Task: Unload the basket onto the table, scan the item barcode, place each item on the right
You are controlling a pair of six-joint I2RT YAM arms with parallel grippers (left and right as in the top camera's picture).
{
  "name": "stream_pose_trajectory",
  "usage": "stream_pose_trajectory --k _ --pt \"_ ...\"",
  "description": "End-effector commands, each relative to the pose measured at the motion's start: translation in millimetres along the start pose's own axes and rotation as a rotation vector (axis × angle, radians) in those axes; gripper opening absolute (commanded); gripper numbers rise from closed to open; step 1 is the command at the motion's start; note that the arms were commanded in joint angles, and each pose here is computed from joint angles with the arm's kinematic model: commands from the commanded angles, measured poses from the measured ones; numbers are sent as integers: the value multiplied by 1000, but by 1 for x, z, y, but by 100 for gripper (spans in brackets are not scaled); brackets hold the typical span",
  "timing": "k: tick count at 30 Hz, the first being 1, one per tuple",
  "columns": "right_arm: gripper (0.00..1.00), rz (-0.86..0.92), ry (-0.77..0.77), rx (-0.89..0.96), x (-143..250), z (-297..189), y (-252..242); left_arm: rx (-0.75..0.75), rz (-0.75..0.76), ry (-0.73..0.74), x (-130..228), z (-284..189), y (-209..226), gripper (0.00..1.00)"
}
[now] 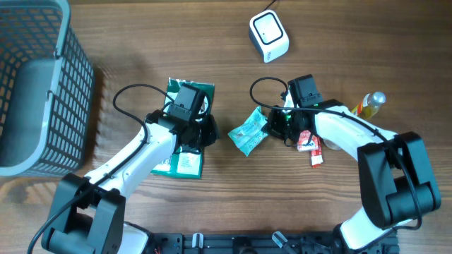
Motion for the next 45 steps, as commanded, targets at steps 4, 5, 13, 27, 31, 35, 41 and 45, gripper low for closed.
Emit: stream_pose_trajectory --k 4,5,13,27,31,35,41,45 --pt "7 73 183 150 56 27 -31 -18 3 -16 -2 1 3 5" --pt "7 92 199 161 62 28 -29 -21 3 -20 -2 1 3 5" --pt "4 26 284 42 83 22 13 -28 4 -28 -4 0 4 5" --pt "4 -200 -20 100 30 -21 34 -52 7 -57 -9 1 8 4" --pt "5 -194 -122 259 12 -26 10 -23 21 -77 -16 9 0 4" --pt "6 -194 -126 267 11 -26 9 -4 54 -67 -11 23 -9 4" --pt "6 -193 -122 270 12 -26 8 5 119 -39 5 45 -22 4" --pt "10 -190 -115 274 13 -26 7 36 154 -6 19 53 -33 4"
Point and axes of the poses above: each gripper's point midway between its finger pads, its own z axis out along the fingers, its own y axis along the line the jaws close on, x = y × z, the point moved 1 cm from there along -z, back along the fingers, and after that the axes turned 8 degrees about -z, right-handed, at the moved point
